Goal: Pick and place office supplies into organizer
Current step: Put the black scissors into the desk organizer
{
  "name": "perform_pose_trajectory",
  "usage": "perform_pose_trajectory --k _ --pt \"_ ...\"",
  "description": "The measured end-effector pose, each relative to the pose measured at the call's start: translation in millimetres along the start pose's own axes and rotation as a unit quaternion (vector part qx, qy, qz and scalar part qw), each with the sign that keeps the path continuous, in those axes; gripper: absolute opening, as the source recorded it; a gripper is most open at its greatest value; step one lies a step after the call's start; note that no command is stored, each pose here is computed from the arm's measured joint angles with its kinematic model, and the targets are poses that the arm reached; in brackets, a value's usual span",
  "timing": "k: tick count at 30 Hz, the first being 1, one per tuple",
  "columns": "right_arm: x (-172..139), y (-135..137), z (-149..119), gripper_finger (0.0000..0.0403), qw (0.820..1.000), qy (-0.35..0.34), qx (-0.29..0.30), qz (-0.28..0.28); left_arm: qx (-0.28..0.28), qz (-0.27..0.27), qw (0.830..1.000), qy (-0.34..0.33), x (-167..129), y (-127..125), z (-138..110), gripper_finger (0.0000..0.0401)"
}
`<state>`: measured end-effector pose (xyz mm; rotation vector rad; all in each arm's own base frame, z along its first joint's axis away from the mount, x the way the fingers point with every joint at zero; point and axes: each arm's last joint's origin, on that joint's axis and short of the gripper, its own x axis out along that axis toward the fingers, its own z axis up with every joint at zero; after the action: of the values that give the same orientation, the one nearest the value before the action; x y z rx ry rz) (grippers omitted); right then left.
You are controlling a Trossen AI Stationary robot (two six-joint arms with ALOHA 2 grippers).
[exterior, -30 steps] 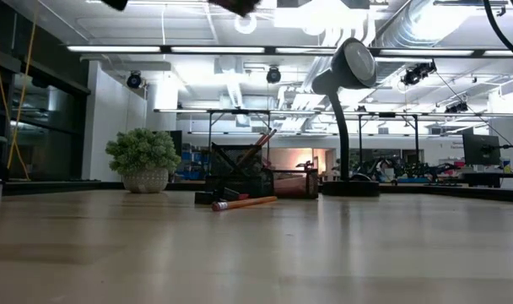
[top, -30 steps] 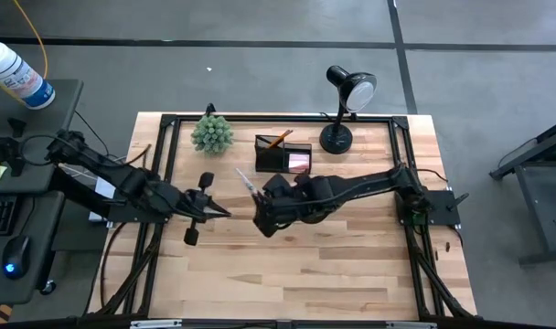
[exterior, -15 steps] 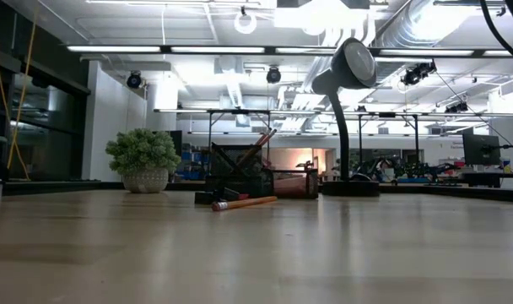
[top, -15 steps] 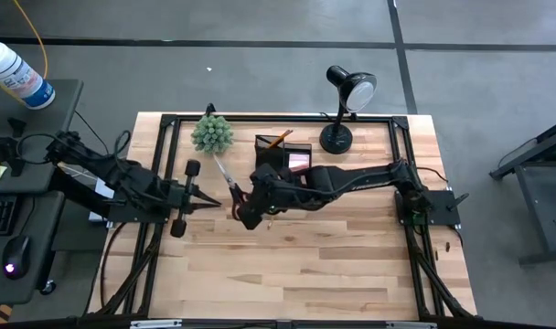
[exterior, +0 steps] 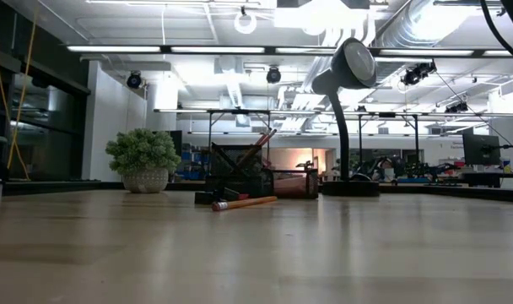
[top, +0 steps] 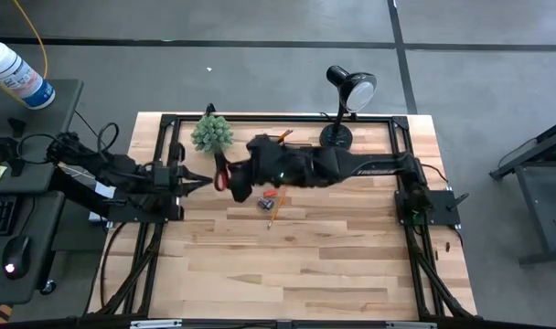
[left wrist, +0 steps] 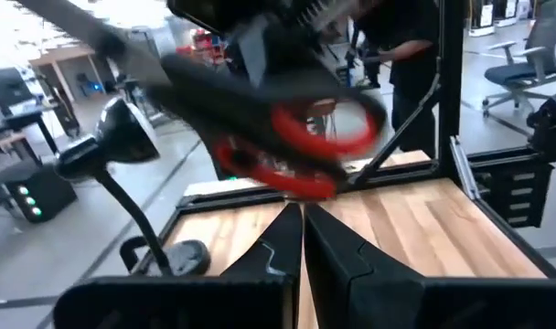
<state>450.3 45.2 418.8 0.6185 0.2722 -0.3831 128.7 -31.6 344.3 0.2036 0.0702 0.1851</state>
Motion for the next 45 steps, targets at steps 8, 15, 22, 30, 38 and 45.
perform_pose_trajectory --k 8,15,22,30,38,45 --pt "-12 -14 47 0.0010 0.988 0.013 0.071 0.134 0.037 0.004 0.999 -0.017 -10 7 3 0.0005" --pt "-9 -46 57 0.0010 0.972 0.138 0.120 0.148 0.152 0.005 0.988 -0.011 -13 8 1 0.0005" --pt "-7 -100 61 0.0010 0.939 0.284 0.183 0.071 0.345 0.013 0.938 0.029 -13 8 -6 0.0005" --pt "3 -136 73 0.0010 0.899 0.340 0.269 0.066 0.538 0.073 0.833 0.107 -4 8 -9 0.0005" --pt "25 -147 60 0.0010 0.870 0.386 0.300 0.064 0.554 0.113 0.798 0.206 25 16 -20 0.0045" --pt "28 -148 56 0.0010 0.861 0.401 0.306 0.057 0.467 0.083 0.855 0.209 46 49 -6 0.0111"
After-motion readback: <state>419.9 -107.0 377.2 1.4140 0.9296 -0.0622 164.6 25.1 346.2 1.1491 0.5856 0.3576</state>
